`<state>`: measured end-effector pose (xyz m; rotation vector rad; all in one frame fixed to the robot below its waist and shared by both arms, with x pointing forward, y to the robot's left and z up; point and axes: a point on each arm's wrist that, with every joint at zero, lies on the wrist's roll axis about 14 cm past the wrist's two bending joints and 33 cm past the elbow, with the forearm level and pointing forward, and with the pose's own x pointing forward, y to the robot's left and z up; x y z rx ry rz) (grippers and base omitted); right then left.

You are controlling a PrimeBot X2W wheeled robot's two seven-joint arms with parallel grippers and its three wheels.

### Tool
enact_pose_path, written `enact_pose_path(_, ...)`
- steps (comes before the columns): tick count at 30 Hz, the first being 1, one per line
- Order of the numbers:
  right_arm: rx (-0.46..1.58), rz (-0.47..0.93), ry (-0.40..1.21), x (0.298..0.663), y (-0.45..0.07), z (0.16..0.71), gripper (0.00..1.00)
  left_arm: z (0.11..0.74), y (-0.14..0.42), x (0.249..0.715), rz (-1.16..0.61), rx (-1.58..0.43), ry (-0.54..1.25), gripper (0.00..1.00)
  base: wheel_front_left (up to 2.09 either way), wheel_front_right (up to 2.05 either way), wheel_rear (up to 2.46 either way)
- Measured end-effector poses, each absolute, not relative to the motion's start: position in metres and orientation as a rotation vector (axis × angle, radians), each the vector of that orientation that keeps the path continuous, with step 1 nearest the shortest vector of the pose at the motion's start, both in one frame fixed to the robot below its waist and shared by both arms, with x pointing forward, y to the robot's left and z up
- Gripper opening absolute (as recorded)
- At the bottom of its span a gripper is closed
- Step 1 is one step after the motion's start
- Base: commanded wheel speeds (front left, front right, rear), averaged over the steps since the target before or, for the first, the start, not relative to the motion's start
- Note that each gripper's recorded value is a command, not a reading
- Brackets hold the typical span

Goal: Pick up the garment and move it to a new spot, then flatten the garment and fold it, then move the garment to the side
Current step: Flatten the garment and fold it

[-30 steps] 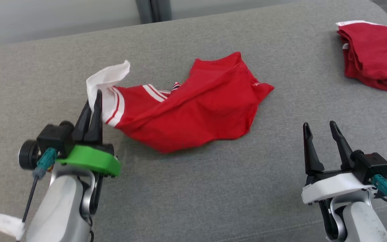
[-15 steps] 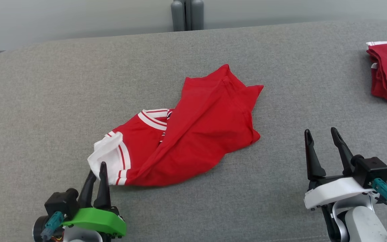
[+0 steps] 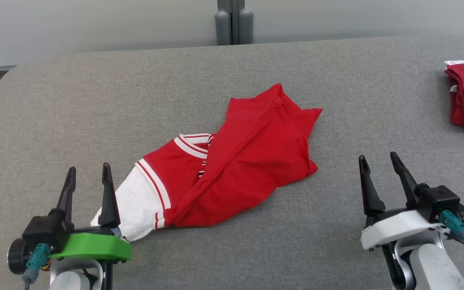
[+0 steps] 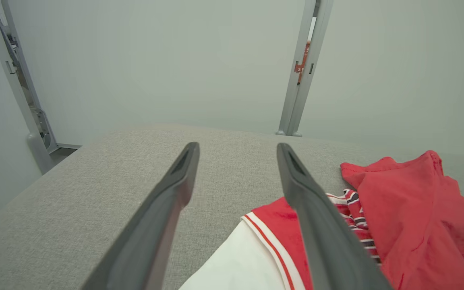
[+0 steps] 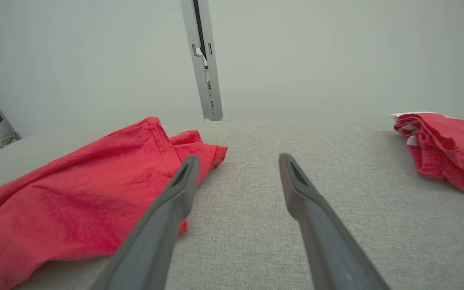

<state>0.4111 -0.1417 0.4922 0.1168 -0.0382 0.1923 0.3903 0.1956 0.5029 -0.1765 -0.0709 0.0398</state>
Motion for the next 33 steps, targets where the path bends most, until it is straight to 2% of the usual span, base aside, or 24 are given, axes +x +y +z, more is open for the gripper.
enact_pose_path(14, -0.007, 0.473, -0.1, 0.477, -0.061, 0.538, 1.0, 0.496, 0.216, 0.376, 0.102, -0.171, -0.059, 1.0, 0.0, 0.0, 0.0)
enact_pose_path(22, -0.065, 0.567, 0.034, 0.51, -0.024, 0.514, 1.0, 0.492, 0.232, 0.37, 0.157, -0.171, -0.046, 1.0, 0.0, 0.0, 0.0)
enact_pose_path(33, -0.126, 0.597, 0.258, 0.533, -0.013, 0.458, 1.0, 0.482, 0.242, 0.368, 0.201, -0.194, -0.016, 1.0, 0.0, 0.0, 0.0)
